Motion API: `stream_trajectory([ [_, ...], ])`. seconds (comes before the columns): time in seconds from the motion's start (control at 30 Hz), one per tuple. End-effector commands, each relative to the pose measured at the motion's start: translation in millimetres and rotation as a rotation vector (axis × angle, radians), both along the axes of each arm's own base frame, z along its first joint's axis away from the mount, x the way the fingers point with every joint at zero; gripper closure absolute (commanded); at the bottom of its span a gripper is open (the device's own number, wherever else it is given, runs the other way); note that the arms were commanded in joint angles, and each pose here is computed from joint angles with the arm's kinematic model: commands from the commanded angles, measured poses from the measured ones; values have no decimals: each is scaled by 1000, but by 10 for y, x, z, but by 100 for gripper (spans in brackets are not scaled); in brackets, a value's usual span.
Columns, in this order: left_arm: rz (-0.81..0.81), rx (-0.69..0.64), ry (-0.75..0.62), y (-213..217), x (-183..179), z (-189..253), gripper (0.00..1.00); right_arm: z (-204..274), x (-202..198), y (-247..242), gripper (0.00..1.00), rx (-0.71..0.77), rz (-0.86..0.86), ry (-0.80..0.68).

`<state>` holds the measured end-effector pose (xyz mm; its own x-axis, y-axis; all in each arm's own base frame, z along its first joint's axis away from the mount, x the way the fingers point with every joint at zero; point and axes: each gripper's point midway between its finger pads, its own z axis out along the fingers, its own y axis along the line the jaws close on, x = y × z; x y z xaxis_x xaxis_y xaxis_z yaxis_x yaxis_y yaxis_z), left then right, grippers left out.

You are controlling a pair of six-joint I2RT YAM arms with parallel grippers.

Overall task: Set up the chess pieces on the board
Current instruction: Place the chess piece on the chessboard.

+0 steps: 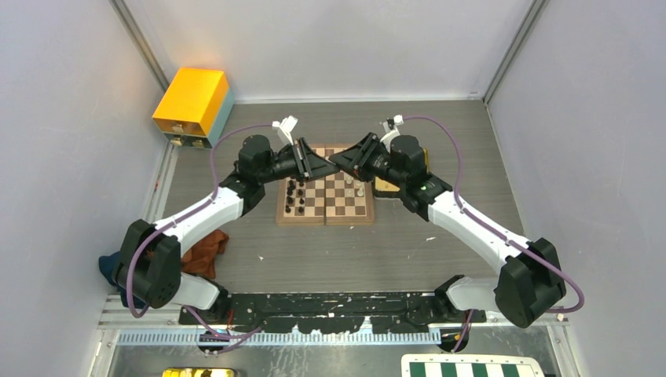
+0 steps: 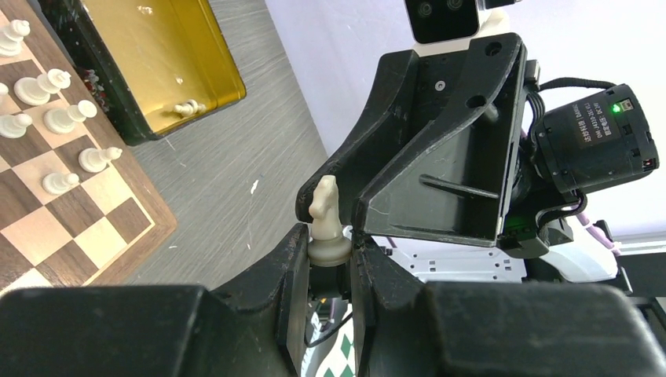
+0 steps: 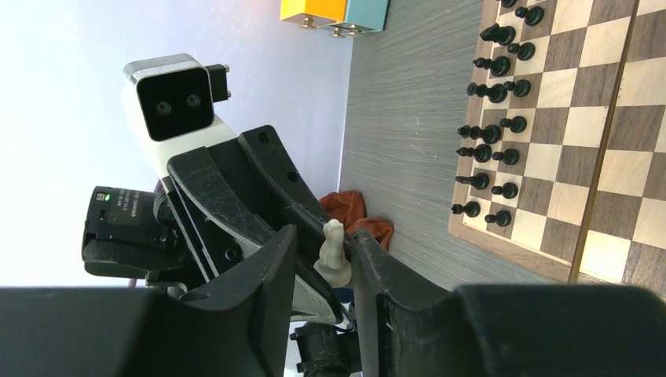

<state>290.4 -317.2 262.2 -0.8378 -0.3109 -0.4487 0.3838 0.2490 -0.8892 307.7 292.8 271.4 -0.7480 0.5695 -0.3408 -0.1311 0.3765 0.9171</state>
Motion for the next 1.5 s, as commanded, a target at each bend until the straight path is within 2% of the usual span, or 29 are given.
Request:
stream_trajectory([
  [0.0,-24,-26,-107,35,-56,300,100,295,-80,-5,61,37,20,-83],
  [0.33,-100,8,-129,80,-142,346,100,304,-142,-59,55,-38,39,-104],
  [0.73,-317,34,-110,112,-405,322,100,370,-270,-298,53,-164,56,-154],
  [1.03,-500,29,-56,138,-651,163,100,536,-503,-332,54,-130,146,-165],
  [1.47,-581,17,-52,173,-769,138,100,411,-778,-222,62,-70,292,-90],
])
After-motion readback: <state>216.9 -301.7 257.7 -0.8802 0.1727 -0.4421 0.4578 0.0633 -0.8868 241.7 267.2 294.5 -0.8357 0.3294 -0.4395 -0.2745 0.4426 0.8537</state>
